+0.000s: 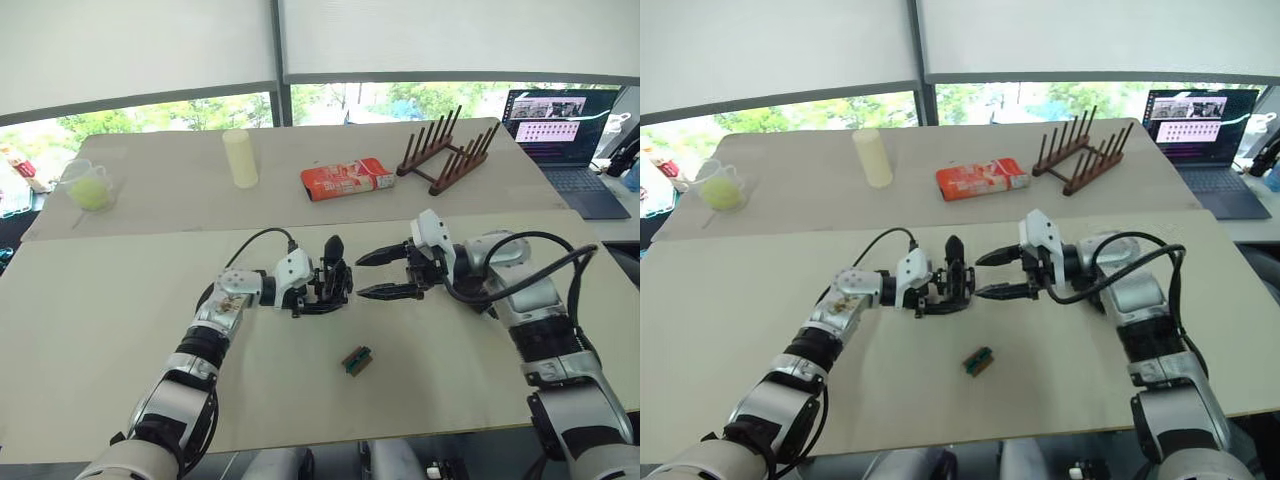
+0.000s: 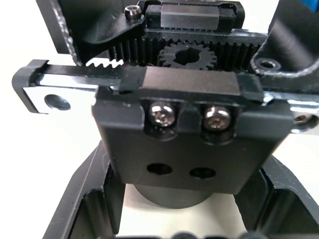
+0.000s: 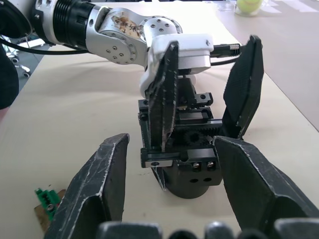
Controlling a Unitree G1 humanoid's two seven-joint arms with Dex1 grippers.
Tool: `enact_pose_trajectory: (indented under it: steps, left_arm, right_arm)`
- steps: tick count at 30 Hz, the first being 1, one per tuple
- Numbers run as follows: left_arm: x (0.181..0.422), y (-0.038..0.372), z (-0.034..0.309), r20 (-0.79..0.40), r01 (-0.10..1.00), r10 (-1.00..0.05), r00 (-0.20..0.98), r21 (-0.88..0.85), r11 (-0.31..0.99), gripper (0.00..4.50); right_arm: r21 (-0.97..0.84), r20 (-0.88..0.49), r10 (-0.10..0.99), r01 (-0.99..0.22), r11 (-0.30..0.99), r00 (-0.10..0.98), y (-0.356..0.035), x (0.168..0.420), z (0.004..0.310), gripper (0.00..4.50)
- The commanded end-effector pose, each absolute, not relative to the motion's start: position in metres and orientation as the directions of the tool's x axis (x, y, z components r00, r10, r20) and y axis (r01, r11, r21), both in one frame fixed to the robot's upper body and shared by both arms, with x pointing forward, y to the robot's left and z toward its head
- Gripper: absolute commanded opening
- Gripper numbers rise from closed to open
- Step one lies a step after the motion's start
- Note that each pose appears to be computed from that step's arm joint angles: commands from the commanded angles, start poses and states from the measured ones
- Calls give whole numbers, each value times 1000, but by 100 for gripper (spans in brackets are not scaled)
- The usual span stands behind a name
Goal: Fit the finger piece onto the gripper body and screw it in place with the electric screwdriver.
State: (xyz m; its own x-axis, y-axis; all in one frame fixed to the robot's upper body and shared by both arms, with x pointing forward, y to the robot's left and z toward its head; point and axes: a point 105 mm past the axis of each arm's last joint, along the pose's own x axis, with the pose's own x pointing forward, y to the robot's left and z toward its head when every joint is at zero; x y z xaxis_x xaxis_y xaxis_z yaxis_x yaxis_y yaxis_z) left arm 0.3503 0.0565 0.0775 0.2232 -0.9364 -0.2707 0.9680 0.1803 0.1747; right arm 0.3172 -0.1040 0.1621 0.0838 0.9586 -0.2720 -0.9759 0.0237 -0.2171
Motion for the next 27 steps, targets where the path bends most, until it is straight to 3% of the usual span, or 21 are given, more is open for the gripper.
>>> enact_pose_trajectory:
  steps: [1, 4, 5, 7, 8, 10, 13, 16, 21, 27]
  left_arm:
    - [355, 52, 88, -239, 957, -942, 238, 222, 185, 235]
    - [357, 59, 80, -270, 958, -928, 258, 193, 210, 235]
    - [356, 62, 79, -275, 960, -927, 256, 181, 212, 340]
    - [353, 72, 77, -289, 960, -922, 259, 181, 213, 428]
    - [349, 81, 78, -295, 960, -919, 261, 178, 216, 450]
    - [343, 95, 81, -302, 960, -916, 263, 172, 219, 450]
    - [327, 117, 96, -318, 965, -916, 243, 174, 196, 450]
    - [309, 124, 113, -326, 977, -925, 194, 149, 152, 450]
    - [273, 130, 152, -372, 989, -924, 83, 144, 31, 450]
    - [257, 123, 172, -387, 988, -920, 61, 157, -1, 450]
  right_arm:
    - [-263, -265, 958, -964, 39, 111, -115, 306, 180, 308]
    - [-239, -322, 929, -965, 105, 180, -137, 295, 184, 308]
    - [-227, -342, 917, -965, 132, 206, -144, 292, 186, 308]
    - [-174, -404, 875, -962, 211, 265, -160, 288, 188, 364]
    - [-146, -457, 833, -950, 275, 311, -171, 286, 189, 388]
    - [-119, -529, 754, -914, 387, 388, -187, 285, 192, 449]
    - [-110, -652, 589, -828, 550, 478, -222, 293, 195, 449]
    - [-134, -691, 503, -776, 617, 520, -240, 304, 201, 449]
    - [-46, -813, 377, -696, 717, 443, -267, 321, 188, 449]
    - [-37, -887, 296, -692, 721, 356, -280, 337, 175, 449]
